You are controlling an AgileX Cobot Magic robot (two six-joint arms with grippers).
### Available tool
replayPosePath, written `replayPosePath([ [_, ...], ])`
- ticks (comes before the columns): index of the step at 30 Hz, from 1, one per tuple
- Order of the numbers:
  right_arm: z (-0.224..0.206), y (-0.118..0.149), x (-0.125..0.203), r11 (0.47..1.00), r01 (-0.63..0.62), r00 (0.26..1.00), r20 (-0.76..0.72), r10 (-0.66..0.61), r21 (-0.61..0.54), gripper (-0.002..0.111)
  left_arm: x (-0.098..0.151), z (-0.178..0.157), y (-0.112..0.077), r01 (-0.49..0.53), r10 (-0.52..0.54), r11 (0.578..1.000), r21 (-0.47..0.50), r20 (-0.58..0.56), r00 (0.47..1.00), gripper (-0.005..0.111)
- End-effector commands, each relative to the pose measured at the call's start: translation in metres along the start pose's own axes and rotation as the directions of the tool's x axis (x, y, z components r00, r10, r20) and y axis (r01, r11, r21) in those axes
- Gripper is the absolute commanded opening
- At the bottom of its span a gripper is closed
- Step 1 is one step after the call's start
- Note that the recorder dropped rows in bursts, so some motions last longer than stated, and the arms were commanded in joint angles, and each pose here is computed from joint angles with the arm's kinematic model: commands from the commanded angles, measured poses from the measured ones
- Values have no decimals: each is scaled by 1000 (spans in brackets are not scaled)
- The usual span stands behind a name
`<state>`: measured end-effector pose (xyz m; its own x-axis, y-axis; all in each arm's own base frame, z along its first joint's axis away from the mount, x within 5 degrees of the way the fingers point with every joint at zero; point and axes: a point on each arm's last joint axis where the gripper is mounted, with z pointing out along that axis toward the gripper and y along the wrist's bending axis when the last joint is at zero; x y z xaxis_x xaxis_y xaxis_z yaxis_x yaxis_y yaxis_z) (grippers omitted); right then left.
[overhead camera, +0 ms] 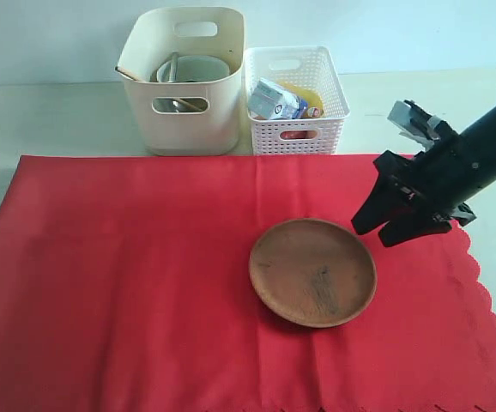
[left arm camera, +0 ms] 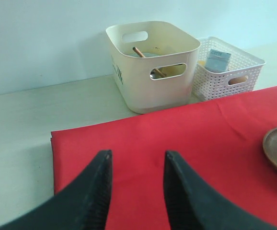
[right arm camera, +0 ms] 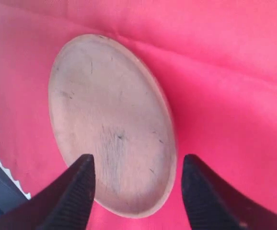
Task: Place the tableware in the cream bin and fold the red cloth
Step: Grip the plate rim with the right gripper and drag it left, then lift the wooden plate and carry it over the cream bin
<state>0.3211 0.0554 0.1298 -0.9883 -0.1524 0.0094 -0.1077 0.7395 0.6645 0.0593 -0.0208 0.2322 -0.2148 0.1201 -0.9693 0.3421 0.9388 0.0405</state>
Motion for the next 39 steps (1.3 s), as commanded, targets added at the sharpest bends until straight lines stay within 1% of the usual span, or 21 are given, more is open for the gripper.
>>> replayPosePath([
  [1, 7, -3, -1, 999, -25, 1000, -11, 24, -34, 53, 0, 1, 0, 4, -4, 1000, 1, 3, 1000, 37],
  [8, 19, -13, -1, 997, -61, 997, -48, 58, -45, 53, 0, 1, 0, 2, -2, 1000, 1, 3, 1000, 37],
  [21, 28, -19, 0, 995, -72, 994, -84, 66, -71, 53, 0, 1, 0, 2, -2, 1000, 1, 7, 1000, 37],
  [24, 34, -16, 1, 995, -68, 993, -106, 59, -77, 53, 0, 1, 0, 2, -2, 1000, 1, 9, 1000, 37],
  [27, 43, -10, 2, 998, -35, 991, -128, 27, -61, 53, 0, 1, 0, 2, -2, 1000, 1, 9, 1000, 37],
  [30, 53, -8, -1, 1000, -14, 994, -106, 13, -14, 52, 0, 1, 0, 2, -2, 1000, 1, 9, 1000, 37],
  [32, 56, -8, -4, 999, -31, 996, -79, 33, 26, 47, 0, 1, 0, 2, -2, 1000, 1, 9, 1000, 37],
  [34, 56, -11, -6, 996, -63, 996, -55, 67, 60, 31, 0, 1, 0, 2, -2, 1000, 1, 9, 1000, 37],
  [37, 55, -14, -6, 990, -104, 993, -45, 108, 95, 3, 0, 1, 0, 2, -2, 1000, 1, 9, 1000, 37],
  [39, 54, -13, -6, 991, -101, 993, -51, 106, 88, 0, 0, 1, 0, 2, -2, 1000, 1, 9, 1000, 37],
])
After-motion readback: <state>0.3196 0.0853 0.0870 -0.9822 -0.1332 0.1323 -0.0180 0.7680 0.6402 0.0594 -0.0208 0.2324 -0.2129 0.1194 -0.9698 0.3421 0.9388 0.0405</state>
